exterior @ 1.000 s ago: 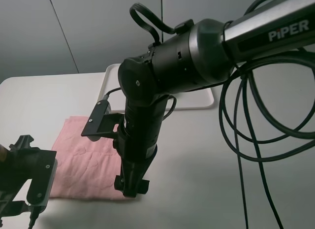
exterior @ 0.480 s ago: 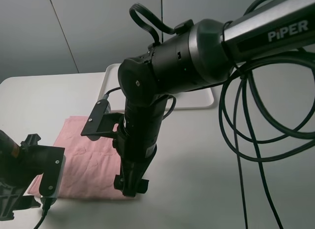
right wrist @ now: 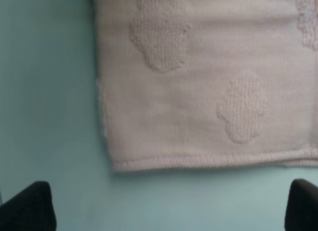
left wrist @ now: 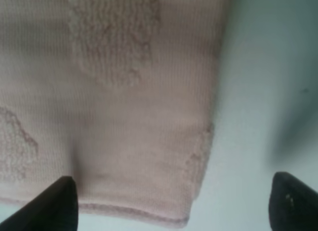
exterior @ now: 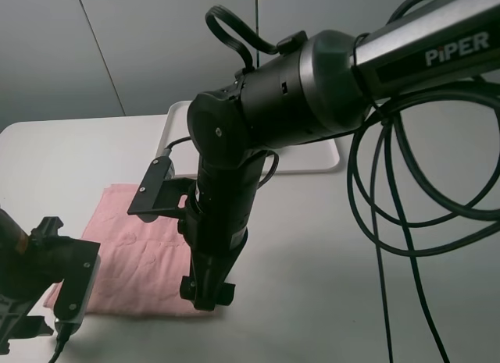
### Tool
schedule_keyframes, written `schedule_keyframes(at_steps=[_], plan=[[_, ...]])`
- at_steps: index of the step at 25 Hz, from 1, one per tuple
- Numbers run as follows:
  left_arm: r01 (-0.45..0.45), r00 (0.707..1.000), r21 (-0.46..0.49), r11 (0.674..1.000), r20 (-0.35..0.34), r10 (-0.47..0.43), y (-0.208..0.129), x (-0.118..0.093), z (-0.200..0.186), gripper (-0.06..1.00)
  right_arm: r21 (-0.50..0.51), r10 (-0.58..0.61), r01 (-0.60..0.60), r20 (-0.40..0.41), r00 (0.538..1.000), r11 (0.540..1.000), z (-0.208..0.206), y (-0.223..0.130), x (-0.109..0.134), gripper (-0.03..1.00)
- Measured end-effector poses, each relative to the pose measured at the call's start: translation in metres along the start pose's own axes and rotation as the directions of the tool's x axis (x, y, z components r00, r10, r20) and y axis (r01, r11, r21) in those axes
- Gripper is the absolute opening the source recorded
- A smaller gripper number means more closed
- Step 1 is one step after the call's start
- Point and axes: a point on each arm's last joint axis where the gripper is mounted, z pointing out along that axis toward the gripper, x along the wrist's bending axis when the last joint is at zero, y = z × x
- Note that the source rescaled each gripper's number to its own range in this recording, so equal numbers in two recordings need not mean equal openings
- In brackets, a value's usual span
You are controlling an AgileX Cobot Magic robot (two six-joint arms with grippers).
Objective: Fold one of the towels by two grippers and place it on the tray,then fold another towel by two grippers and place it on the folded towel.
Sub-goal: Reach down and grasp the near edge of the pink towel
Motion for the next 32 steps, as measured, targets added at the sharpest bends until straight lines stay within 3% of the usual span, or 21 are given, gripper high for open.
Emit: schedule_keyframes(at_steps=[8,16,23,32], plan=[[-0.017,0.998,0.027,0.999,0.053,0.016,0.000,-0.002,0.010,0.98,0.000,-0.004,0.004,0.000,1.000,1.000,0.000,0.000,0.000,1.00],[-0.027,0.998,0.029,0.999,0.048,0.026,0.000,-0.002,0.010,0.98,0.000,-0.015,0.015,0.000,1.000,1.000,0.000,0.000,0.001,1.00],[-0.029,0.999,0.026,0.999,0.044,0.027,0.000,-0.002,0.010,0.98,0.002,-0.112,0.112,-0.013,0.994,0.994,0.004,0.009,0.023,1.00],[-0.028,0.999,0.022,0.999,0.039,0.028,0.000,-0.001,0.010,0.98,0.015,-0.121,0.122,-0.032,0.992,0.992,0.012,0.009,0.024,0.96]])
